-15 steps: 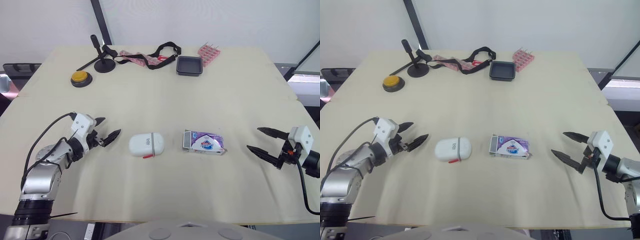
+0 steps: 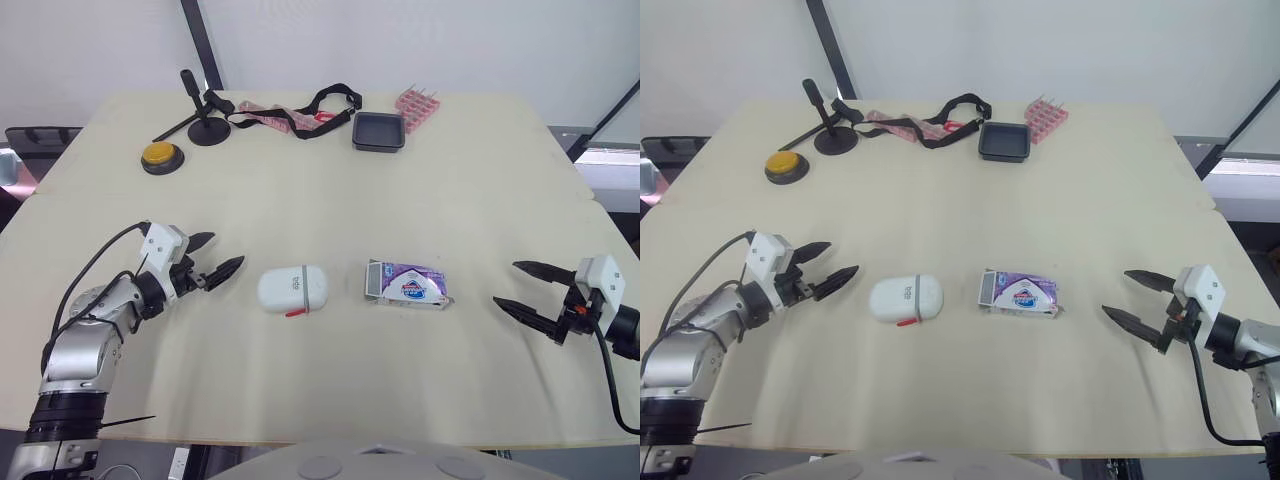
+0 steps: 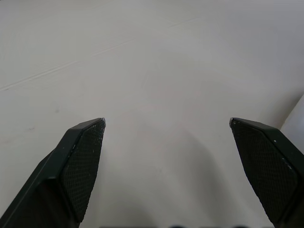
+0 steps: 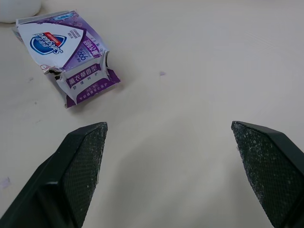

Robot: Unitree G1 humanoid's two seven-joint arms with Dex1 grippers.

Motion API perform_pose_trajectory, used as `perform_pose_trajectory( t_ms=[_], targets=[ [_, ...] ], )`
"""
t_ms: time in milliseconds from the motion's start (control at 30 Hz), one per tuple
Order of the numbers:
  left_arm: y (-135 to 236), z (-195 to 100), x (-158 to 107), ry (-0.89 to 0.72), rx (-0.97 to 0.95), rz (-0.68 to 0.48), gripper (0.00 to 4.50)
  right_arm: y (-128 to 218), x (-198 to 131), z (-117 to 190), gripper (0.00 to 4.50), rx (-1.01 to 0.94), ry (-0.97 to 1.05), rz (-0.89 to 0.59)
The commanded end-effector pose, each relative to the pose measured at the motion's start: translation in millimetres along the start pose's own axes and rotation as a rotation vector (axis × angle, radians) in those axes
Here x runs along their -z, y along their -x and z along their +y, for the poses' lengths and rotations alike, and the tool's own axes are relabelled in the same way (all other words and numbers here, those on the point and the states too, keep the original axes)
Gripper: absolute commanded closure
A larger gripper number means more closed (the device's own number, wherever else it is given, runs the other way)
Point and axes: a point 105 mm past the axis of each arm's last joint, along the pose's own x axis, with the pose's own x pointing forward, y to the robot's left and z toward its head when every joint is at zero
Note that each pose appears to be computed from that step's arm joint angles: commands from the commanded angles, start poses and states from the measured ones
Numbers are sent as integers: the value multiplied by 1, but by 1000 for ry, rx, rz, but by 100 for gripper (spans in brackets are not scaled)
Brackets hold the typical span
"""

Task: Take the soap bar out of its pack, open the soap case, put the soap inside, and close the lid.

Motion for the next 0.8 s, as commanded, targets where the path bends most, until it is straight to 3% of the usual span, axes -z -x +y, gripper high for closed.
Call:
perform_pose_trajectory(
  t_ms=[33, 200, 367, 500, 667, 800],
  targets=[
    [5, 10, -10, -45, -20, -26, 2, 6, -12, -5, 0, 12, 33, -22],
    [2, 11, -15, -68, -1, -38, 2, 11, -14, -8, 0, -10, 56, 5],
    [-2, -19, -58, -104, 234, -161, 2, -7, -50, 6, 0, -231, 180, 75],
    [11, -42, -57, -108, 407, -135, 2, -26, -64, 24, 0, -360, 180, 142],
    [30, -55, -53, -140, 507, -112, 2, -43, -58, 34, 0, -425, 228, 297],
    [37, -60, -47, -178, 550, -97, 2, -57, -62, 33, 0, -416, 245, 298]
  ],
)
